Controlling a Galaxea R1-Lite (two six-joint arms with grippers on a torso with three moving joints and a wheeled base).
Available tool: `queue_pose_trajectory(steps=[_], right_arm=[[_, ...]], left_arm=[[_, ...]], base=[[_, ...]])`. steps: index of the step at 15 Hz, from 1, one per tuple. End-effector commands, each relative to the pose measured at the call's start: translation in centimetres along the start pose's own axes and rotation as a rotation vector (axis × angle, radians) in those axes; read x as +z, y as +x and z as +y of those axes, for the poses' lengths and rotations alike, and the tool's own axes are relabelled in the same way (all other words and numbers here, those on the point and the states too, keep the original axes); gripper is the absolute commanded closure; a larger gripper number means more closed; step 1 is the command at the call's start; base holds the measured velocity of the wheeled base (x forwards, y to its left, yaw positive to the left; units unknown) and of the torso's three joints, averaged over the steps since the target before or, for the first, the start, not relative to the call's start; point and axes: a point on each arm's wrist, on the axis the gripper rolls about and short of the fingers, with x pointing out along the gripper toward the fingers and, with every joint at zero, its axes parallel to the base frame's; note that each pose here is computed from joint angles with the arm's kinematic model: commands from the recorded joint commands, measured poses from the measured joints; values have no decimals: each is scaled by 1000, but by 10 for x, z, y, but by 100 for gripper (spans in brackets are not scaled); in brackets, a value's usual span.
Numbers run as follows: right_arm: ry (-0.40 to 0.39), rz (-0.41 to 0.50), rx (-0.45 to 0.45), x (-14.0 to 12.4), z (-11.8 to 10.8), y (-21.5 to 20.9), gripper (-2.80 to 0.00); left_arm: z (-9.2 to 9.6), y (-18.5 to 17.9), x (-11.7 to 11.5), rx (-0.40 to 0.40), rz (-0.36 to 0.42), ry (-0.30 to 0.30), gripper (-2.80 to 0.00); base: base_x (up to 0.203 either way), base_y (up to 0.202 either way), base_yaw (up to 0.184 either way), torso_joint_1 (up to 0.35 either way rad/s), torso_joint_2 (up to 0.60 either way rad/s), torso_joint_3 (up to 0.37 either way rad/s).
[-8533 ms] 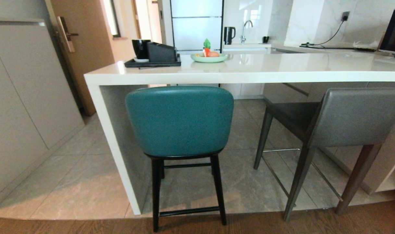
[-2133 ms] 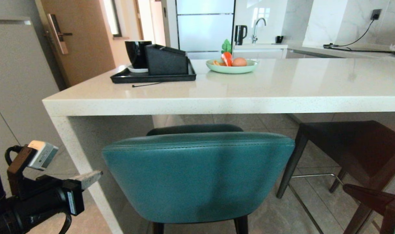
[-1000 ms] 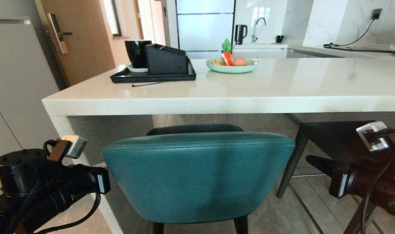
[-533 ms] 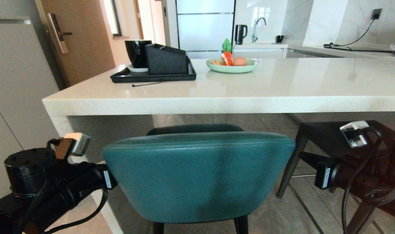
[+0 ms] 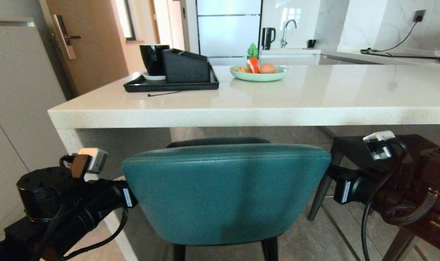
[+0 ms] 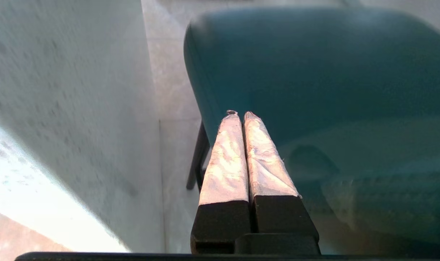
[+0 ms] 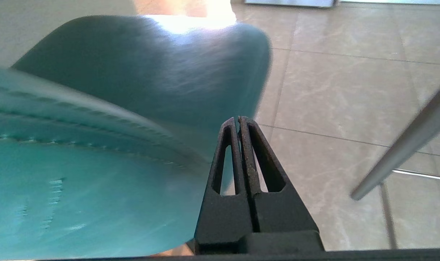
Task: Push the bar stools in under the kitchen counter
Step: Pull the blue chair out from under the dining table
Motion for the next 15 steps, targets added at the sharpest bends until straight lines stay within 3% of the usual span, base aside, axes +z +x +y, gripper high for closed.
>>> queue_pose_trajectory(steps=[1, 8, 11, 15], right_arm=[[1, -3, 8, 0, 2, 1, 0], [-6, 12, 60, -11, 14, 12, 0], [-9, 42, 69, -26, 15, 17, 0], [-16, 17, 64, -44, 13, 26, 0]], left_arm=[[0, -3, -2, -2, 5, -2, 0], [-5, -6, 0, -24, -7, 3, 0], [-5, -6, 0, -22, -7, 3, 0], [-4, -8, -3, -14, 5, 3, 0]], base=[[0, 0, 0, 0, 0, 0], [0, 0, 0, 0, 0, 0], [0, 0, 0, 0, 0, 0], [0, 0, 0, 0, 0, 0]])
